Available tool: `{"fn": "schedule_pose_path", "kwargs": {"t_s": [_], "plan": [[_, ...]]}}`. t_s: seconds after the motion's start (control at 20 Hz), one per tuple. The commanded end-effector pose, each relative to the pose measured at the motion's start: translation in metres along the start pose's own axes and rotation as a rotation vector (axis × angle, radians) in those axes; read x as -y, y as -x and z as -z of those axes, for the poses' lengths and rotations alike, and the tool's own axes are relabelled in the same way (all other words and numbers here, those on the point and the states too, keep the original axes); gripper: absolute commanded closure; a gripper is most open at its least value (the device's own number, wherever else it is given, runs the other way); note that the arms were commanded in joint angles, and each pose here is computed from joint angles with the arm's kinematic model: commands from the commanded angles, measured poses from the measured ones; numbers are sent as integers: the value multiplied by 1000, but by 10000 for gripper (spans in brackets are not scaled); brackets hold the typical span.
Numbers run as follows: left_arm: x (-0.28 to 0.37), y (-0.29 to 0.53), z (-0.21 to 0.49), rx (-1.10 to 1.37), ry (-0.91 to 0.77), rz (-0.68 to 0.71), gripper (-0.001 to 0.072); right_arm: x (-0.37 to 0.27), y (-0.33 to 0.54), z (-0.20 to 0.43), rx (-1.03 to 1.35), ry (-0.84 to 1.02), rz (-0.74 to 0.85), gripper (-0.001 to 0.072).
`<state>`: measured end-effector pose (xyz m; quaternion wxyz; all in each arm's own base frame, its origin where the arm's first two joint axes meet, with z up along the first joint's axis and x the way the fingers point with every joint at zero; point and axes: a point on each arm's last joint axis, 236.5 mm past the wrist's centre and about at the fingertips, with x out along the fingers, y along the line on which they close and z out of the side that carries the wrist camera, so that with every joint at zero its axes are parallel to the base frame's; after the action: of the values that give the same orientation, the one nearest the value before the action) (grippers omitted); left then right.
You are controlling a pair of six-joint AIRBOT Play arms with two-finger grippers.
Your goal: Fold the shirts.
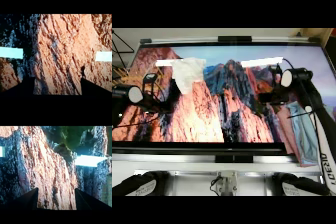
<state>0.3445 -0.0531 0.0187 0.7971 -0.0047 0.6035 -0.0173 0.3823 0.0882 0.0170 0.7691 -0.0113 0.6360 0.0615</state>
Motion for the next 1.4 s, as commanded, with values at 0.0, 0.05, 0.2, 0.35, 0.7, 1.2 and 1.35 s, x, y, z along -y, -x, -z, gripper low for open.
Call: {"fn": "schedule_pose_path", "kwargs": {"t_s": [0.0,0.05,0.2,0.35,0.7,1.2,1.35], "plan": [[0,0,0,1,0,0,21,0,0,0,0,0,-1,152],[0,0,0,1,0,1,21,-1,0,0,0,-1,-4,152],[13,-1,-4,16,19,53,21,-2,0,0,0,-3,-9,152],[19,-6,-37,140,28,79,21,-3,0,-5,23,-3,-11,152],[19,-35,-144,423,135,152,22,-10,3,-34,147,-10,-43,152],[-8,-153,-216,159,182,118,13,-16,3,-36,153,-18,-69,152],[8,-155,-228,213,182,145,15,-16,3,-36,151,-18,-69,152]]}}
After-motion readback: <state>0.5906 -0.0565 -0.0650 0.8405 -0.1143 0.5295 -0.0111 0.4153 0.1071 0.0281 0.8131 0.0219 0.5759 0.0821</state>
